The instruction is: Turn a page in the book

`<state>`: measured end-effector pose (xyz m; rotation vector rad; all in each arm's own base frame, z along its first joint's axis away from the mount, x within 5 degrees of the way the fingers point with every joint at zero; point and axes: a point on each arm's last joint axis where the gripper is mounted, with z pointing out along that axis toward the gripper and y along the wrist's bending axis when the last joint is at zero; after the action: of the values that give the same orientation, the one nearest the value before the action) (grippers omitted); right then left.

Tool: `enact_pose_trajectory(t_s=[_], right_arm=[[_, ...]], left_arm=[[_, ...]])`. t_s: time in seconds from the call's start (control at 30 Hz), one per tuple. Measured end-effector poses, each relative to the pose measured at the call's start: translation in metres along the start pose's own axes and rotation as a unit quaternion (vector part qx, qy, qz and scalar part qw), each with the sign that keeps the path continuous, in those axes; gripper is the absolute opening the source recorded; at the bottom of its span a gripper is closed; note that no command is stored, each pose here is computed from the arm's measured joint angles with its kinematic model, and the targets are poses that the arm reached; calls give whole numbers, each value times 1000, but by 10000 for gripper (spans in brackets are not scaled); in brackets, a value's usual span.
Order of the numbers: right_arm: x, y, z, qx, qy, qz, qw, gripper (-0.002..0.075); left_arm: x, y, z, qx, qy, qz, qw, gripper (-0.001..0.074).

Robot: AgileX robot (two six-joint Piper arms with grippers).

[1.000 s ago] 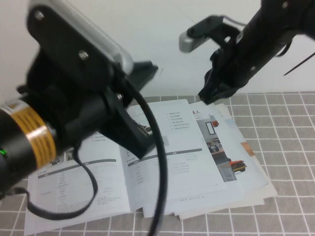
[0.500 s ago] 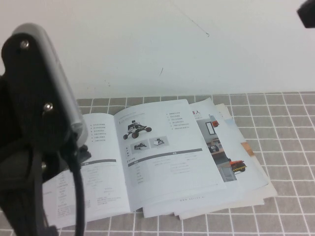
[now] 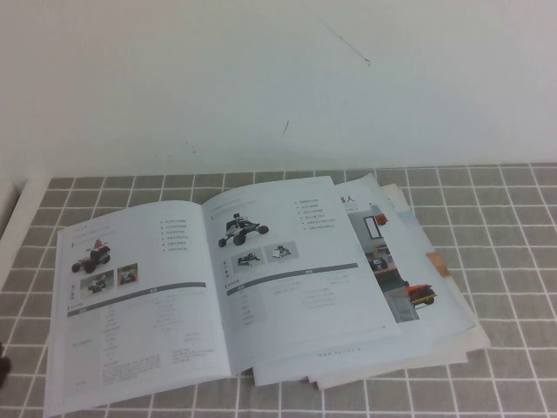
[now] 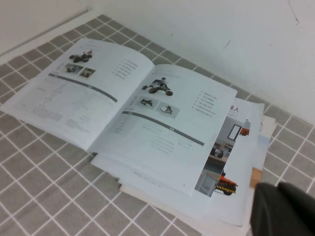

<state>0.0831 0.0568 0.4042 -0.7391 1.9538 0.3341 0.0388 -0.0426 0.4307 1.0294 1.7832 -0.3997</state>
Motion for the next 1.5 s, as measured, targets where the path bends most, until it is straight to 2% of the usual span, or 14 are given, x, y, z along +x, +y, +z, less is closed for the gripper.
enact_pose_trajectory(t_s=[0.17,0.37,0.9,1.2,1.27,1.37,1.5], right_arm=[[43,0,28,26,-35,8,999,-2],[74,-2,55,40,-37,13,998,-2],[120,3,76,24,50,22,998,-2],[130,5,77,16,79,24,996,-3],[130,5,77,15,82,24,996,-3],[130,6,77,15,84,24,996,-3],[130,6,77,15,84,24,996,-3]], left_arm=[[30,-5,40,-3,27,-11,1000,-4],[62,-8,86,-31,11,30,999,-4],[74,-11,91,-19,47,21,998,-4],[76,-11,87,-24,43,11,999,-4],[77,-5,83,-49,35,-9,998,-4],[74,9,77,-119,0,-52,992,-4],[73,30,67,-226,-45,-140,963,-4]])
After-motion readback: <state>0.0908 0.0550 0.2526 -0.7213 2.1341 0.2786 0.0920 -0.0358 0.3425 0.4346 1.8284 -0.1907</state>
